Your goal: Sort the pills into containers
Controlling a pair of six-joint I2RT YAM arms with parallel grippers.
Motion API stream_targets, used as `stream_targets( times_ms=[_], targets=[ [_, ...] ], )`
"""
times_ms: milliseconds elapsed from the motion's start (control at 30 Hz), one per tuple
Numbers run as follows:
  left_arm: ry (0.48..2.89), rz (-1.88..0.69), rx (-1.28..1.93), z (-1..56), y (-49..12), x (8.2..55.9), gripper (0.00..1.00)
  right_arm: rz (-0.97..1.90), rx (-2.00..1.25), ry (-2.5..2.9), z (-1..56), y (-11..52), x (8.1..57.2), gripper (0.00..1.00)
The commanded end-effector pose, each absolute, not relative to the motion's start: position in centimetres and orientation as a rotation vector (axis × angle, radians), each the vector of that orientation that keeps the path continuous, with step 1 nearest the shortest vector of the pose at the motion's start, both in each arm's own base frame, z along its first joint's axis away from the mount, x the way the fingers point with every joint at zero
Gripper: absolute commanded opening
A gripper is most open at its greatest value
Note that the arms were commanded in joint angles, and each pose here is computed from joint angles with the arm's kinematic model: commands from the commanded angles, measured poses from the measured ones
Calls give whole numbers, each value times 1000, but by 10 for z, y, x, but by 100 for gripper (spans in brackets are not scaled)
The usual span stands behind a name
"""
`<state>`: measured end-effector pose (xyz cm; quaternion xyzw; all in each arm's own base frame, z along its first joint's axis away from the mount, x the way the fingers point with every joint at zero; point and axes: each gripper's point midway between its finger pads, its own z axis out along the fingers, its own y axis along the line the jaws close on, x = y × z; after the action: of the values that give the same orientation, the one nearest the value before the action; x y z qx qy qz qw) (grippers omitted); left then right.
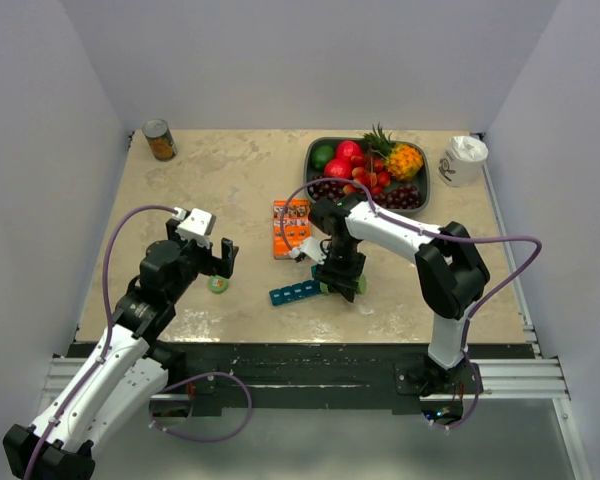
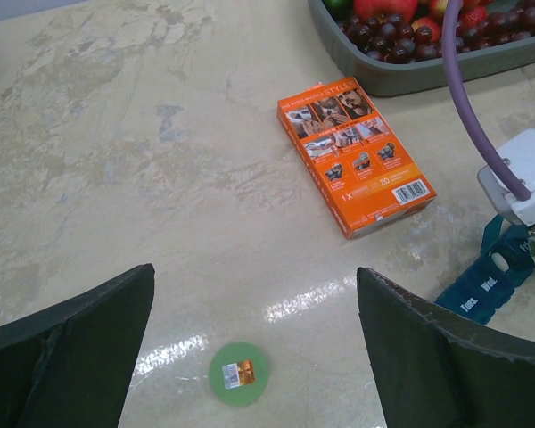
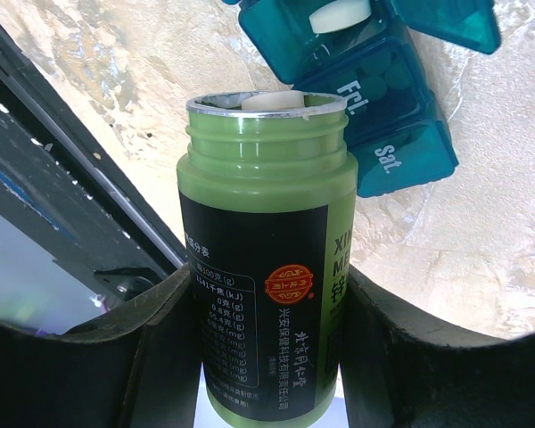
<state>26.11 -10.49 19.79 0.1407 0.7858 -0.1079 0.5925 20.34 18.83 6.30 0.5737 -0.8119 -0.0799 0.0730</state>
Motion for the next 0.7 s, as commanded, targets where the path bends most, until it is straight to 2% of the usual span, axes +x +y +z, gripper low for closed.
stream_targets(
  times_ms=[0, 667],
  targets=[
    [1746, -263, 323, 224, -107, 266, 99, -219, 1702, -2452, 69, 191, 207, 0],
    [1744, -263, 325, 225, -107, 266, 99, -209, 1689, -2454, 68, 193, 209, 0]
  ],
)
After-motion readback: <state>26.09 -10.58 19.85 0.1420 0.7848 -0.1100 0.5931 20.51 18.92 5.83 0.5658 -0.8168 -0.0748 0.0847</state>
